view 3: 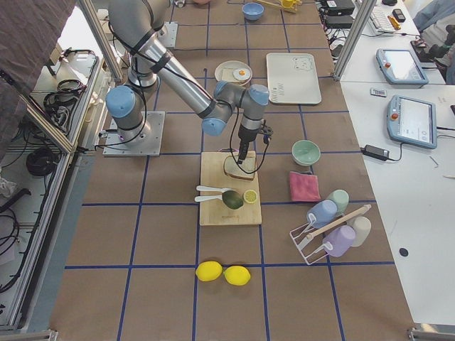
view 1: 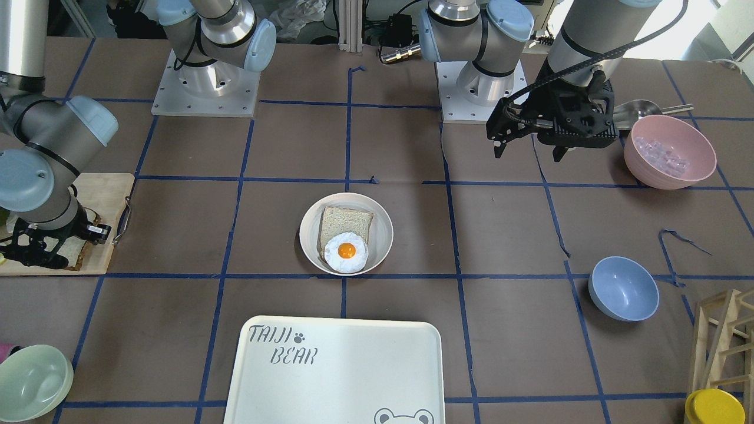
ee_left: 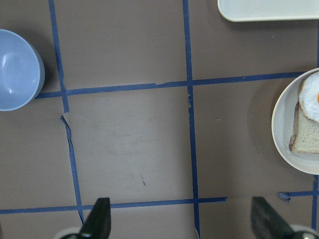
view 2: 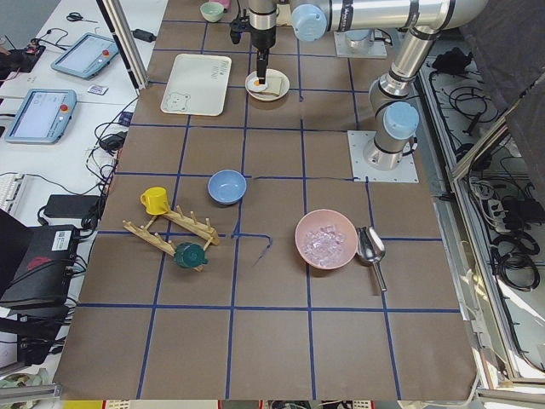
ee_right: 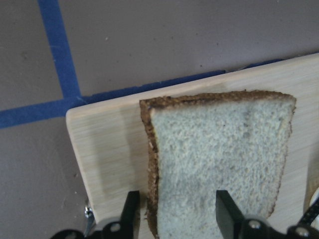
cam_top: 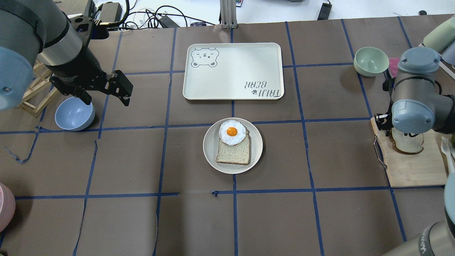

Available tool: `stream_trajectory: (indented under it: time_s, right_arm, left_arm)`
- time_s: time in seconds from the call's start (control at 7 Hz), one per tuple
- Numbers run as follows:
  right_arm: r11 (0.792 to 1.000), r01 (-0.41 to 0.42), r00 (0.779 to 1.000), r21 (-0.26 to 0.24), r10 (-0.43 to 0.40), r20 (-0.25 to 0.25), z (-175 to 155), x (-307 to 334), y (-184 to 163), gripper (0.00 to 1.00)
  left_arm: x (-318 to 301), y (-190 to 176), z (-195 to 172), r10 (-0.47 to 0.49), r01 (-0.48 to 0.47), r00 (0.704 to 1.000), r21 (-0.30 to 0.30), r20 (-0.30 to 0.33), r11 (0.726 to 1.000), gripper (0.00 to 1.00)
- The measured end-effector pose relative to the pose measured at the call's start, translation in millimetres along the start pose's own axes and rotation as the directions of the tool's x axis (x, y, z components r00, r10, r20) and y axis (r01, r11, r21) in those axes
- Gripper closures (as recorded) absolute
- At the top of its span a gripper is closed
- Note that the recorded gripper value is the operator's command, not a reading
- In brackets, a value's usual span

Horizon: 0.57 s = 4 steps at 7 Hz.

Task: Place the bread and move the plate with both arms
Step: 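Close the right gripper on the bread slice and lift it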

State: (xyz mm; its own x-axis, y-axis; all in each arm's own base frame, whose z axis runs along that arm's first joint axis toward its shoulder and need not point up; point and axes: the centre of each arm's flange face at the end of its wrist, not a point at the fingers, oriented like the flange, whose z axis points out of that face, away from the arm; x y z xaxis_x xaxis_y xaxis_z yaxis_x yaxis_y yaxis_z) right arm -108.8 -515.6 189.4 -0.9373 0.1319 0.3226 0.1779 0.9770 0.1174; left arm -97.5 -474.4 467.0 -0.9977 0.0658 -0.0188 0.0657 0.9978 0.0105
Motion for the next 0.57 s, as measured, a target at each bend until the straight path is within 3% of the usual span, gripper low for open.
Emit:
stream_trajectory:
  time_s: [0.14,0.57]
  right_arm:
    - [1.0,-0.006,1.0,-0.001,0.006,0.003,0.0,-0.2,0.3,1.0]
    - [0.999,-0.044,0.999,-0.007,0.044,0.005,-1.0,-0.3,2.0,1.0]
  left_arm:
    - [-0.1,-0.2,1.1,0.001,-0.001,1.0,-0.002,0.0,1.0,0.0]
    - [-0.8,-0.2,2.2,0.004,-0.004,1.0,-0.005,0.001,1.0,0.0]
